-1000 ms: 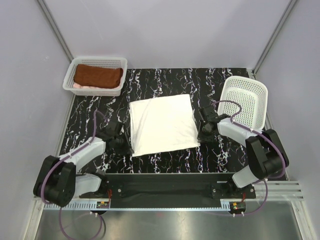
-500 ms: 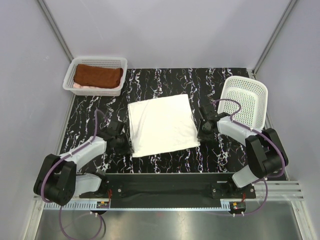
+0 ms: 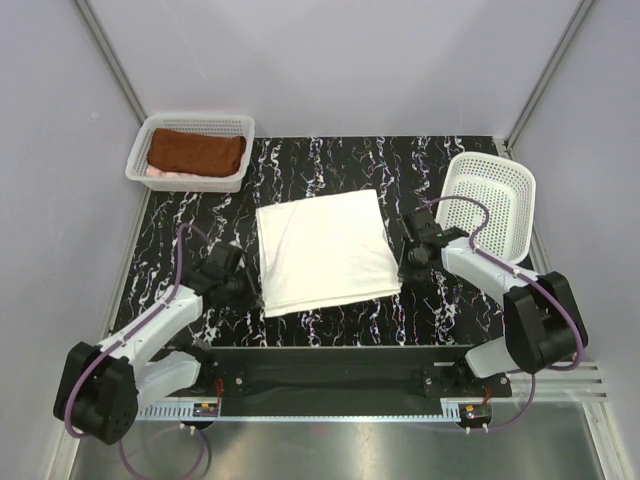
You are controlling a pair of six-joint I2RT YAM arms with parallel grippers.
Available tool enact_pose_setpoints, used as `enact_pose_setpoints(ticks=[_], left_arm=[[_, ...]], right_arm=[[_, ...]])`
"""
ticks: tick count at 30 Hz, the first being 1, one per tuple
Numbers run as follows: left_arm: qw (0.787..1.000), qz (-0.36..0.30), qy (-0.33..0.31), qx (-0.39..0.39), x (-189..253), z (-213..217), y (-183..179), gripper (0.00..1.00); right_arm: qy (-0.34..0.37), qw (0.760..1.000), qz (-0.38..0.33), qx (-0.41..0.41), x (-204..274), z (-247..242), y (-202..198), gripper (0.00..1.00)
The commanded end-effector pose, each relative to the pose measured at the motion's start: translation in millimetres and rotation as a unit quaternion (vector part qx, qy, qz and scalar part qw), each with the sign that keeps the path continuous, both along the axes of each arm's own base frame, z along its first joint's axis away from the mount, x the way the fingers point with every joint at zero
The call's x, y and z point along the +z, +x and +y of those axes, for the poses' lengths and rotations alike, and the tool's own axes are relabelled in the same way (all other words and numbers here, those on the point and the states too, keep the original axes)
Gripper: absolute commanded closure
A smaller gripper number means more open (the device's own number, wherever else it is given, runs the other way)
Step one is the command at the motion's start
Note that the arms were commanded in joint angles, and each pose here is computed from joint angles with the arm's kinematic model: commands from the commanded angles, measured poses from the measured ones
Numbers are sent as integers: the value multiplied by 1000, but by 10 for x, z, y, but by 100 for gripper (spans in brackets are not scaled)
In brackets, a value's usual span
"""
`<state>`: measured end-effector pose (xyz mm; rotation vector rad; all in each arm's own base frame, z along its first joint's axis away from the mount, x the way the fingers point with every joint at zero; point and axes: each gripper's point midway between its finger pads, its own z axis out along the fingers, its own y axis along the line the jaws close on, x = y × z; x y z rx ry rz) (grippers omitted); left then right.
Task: Fold and stack the towels
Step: Fold the towel
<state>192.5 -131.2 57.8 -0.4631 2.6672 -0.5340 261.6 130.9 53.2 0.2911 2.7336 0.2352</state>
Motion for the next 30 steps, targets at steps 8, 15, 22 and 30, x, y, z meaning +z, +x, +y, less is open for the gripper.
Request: enact_pose_setpoints(ticks=[8,15,22,30], left_arm=[[998,57,-1,-3,-491,-43,-331,100],[998,53,-12,-11,-448,-91,-351,100],[1000,-4,-25,-9,104,-153,-136,100],[996,-18,-88,0,390,-408,-193,100]], right_arm=[[-14,1000,26,-11,-441,-58,-86,100],[-20,999,28,-20,-447,-104,-124,97],[-18,1000,15,-17,-298,-89,-73,100],[-14,1000,-11,-19,-11,-85,1,100]])
